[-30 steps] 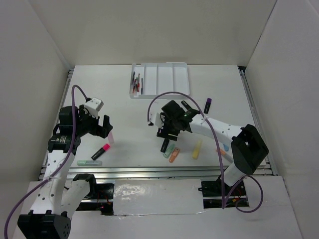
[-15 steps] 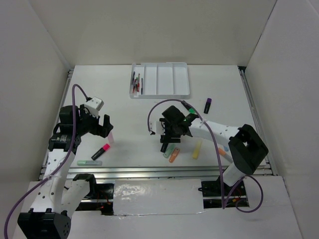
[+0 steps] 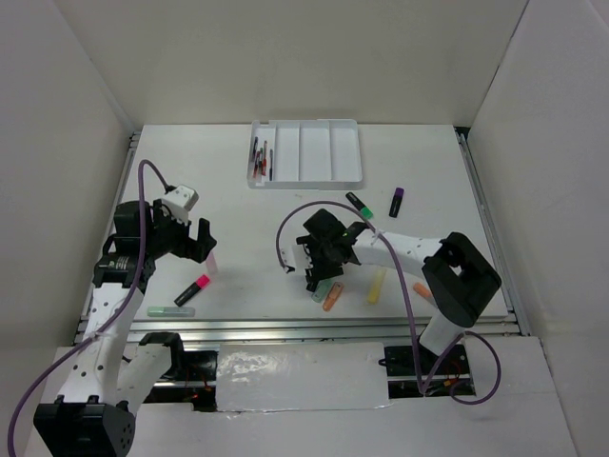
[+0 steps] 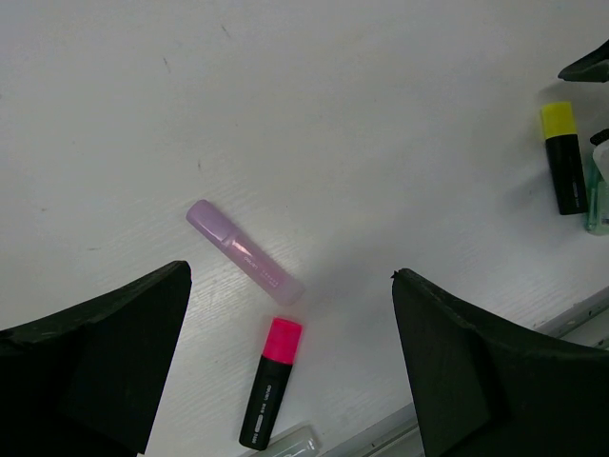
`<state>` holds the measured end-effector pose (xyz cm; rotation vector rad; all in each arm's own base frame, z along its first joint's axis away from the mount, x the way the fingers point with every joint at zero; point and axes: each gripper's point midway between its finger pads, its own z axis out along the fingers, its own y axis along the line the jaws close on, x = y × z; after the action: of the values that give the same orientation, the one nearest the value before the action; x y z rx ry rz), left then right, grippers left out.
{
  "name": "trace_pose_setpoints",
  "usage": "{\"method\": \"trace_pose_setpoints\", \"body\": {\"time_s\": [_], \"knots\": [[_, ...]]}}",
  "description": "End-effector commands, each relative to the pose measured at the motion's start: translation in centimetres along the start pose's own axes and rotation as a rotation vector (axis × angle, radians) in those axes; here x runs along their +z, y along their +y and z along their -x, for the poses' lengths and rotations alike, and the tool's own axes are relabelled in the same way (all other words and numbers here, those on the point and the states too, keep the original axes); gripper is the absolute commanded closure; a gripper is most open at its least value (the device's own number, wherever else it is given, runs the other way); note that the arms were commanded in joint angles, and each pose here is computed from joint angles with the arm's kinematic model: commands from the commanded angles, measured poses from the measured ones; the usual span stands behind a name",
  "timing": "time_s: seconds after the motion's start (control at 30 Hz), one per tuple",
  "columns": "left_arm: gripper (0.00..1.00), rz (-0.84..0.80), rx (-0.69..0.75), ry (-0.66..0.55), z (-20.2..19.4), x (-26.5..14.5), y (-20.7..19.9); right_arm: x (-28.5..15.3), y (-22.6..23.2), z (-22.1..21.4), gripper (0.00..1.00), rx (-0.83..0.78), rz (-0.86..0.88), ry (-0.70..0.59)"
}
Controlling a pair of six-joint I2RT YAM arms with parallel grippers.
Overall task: Sort the stationery into containers
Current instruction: Pick up the pen from the center of the board.
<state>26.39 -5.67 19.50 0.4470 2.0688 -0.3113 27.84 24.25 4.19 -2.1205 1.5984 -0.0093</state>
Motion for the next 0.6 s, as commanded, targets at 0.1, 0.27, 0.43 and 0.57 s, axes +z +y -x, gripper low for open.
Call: {"method": "trace_pose_setpoints", "body": {"time_s": [0.1, 0.27, 0.43, 0.57], "knots": [[0.01, -0.008, -0.008, -0.035, 0.9, 0.4, 0.1, 0.7, 0.4, 1.9, 0.25, -0.133, 0.024, -0.053], [0.01, -0.006, -0.009, -0.031, 0.9, 0.5, 0.1, 1.6, 0.8, 2.4, 0.26, -0.177, 0.092, -0.049], [0.01, -0.002, -0.015, -0.028, 0.8, 0.5, 0.2, 2.9, 0.9, 2.5, 0.28, -0.183, 0.168, -0.031], [0.01, 0.003, -0.015, -0.024, 0.7, 0.5, 0.3, 3.6, 0.5, 2.7, 0.3, -0.153, 0.216, -0.031]]}}
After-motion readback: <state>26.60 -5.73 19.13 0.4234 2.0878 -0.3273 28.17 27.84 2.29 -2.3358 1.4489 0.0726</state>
